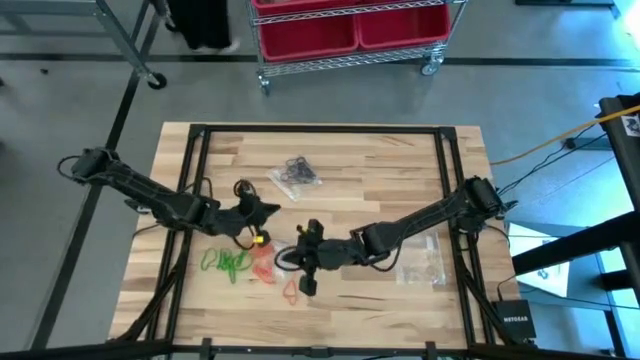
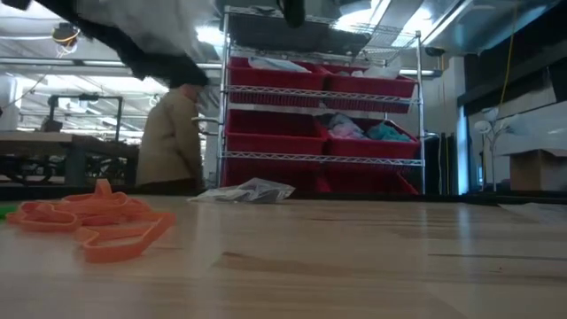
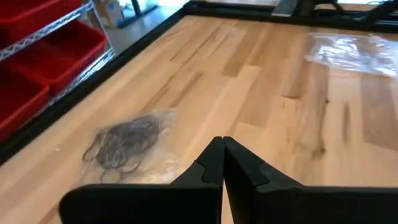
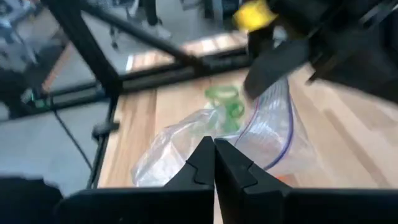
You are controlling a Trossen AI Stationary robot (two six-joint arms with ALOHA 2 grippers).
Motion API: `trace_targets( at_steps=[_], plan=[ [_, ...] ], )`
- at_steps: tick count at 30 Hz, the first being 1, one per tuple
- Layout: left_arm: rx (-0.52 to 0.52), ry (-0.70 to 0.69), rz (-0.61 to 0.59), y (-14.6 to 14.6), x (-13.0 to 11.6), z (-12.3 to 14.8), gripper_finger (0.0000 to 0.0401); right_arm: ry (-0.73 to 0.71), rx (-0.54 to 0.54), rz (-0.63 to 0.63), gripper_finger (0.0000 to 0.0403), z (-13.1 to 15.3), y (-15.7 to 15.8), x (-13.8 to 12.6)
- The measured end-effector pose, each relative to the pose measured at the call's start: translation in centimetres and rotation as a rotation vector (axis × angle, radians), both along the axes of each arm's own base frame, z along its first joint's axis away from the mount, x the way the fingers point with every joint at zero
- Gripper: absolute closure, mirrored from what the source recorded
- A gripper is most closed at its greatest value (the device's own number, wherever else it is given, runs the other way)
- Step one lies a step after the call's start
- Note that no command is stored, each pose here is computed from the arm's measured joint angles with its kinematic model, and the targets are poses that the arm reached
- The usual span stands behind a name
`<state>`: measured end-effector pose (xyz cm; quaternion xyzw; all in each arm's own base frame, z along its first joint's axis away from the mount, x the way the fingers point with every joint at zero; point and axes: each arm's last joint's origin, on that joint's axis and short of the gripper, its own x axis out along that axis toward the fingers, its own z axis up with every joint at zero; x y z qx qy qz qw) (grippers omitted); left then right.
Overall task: Sort rubber bands
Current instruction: Open the transparent zip bag
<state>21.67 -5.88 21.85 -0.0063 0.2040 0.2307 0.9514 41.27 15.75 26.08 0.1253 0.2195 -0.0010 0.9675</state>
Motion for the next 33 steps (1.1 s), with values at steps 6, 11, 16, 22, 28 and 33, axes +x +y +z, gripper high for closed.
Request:
trace_targets(
  at_steps=[6, 11, 16, 22, 28, 33],
  plan=[
    [-0.069, -0.034, -0.137, -0.4, -0.6, 1.2, 0.0401, 0.184, -0.084, -0.013, 0.0403, -1.6, -0.6, -0.9],
    [-0.158, -0.082, -0.172, -0.4, -1.2, 2.0, 0.0401, 0.312, -0.141, -0.053, 0.0403, -2.6, -2.0, -1.3],
    [-0.17, -0.081, -0.171, -0.4, -1.1, 1.9, 0.0401, 0.382, -0.165, -0.071, 0.0403, -4.3, -2.8, -0.9],
    [-0.217, -0.06, -0.135, -0.4, -0.7, 0.9, 0.0367, 0.442, -0.203, -0.075, 0.0402, -7.3, -3.4, 0.2],
    [-0.253, -0.03, -0.087, -0.3, 0.0, -0.2, 0.0306, 0.489, -0.213, -0.096, 0.035, -9.5, -4.2, 0.9],
    [-0.263, -0.003, -0.05, -0.1, 0.7, -1.2, 0.0271, 0.529, -0.24, -0.075, 0.0275, -7.9, -5.4, 0.6]
  ],
)
